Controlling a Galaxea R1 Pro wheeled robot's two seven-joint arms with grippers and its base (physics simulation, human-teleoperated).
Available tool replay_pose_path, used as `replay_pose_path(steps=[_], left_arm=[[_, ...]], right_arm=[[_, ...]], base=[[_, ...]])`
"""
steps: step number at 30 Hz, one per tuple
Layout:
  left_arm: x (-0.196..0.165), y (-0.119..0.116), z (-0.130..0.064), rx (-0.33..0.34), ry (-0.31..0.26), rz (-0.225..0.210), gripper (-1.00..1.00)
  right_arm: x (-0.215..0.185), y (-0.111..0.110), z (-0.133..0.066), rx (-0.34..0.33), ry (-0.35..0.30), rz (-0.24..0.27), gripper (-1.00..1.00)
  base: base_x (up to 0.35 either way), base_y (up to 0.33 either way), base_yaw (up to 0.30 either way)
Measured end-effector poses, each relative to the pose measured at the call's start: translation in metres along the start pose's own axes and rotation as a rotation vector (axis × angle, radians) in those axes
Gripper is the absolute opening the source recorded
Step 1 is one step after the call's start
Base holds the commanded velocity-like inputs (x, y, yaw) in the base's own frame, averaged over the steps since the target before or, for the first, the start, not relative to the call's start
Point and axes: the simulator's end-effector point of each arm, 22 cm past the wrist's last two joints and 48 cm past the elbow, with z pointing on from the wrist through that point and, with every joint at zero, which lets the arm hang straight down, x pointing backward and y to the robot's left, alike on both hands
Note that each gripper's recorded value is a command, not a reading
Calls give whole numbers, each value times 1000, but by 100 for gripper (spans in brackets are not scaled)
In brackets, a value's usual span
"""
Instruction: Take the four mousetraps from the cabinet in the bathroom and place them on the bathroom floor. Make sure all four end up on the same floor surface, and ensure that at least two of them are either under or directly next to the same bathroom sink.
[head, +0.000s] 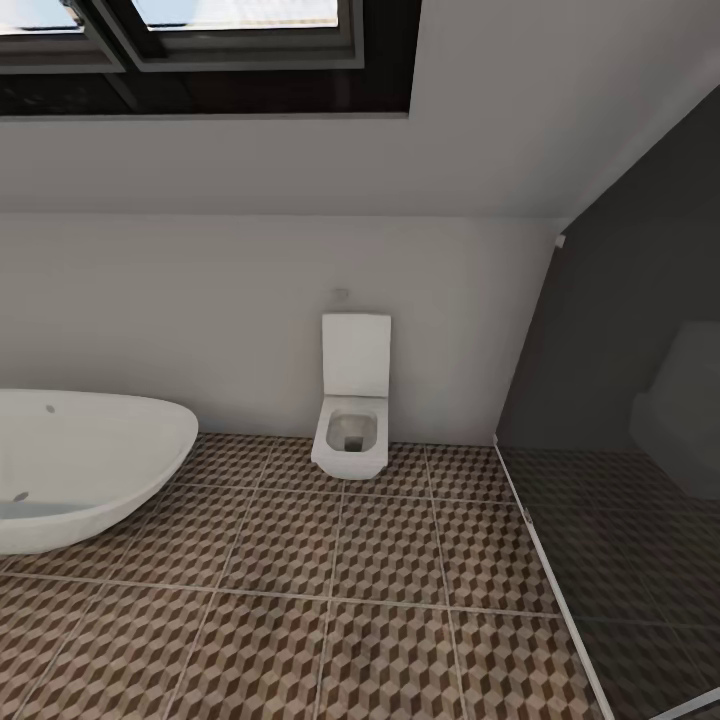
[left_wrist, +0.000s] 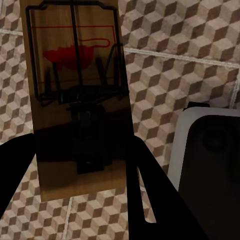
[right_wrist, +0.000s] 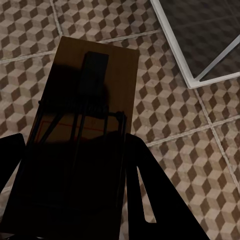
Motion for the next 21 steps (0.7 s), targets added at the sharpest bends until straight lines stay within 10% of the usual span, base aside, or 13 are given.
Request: replay_pose_path(steps=[21], left_arm=[[0, 0, 0, 0, 0, 0, -100]], right_arm=[[0, 0, 0, 0, 0, -1, -100]], base=[[0, 0, 0]])
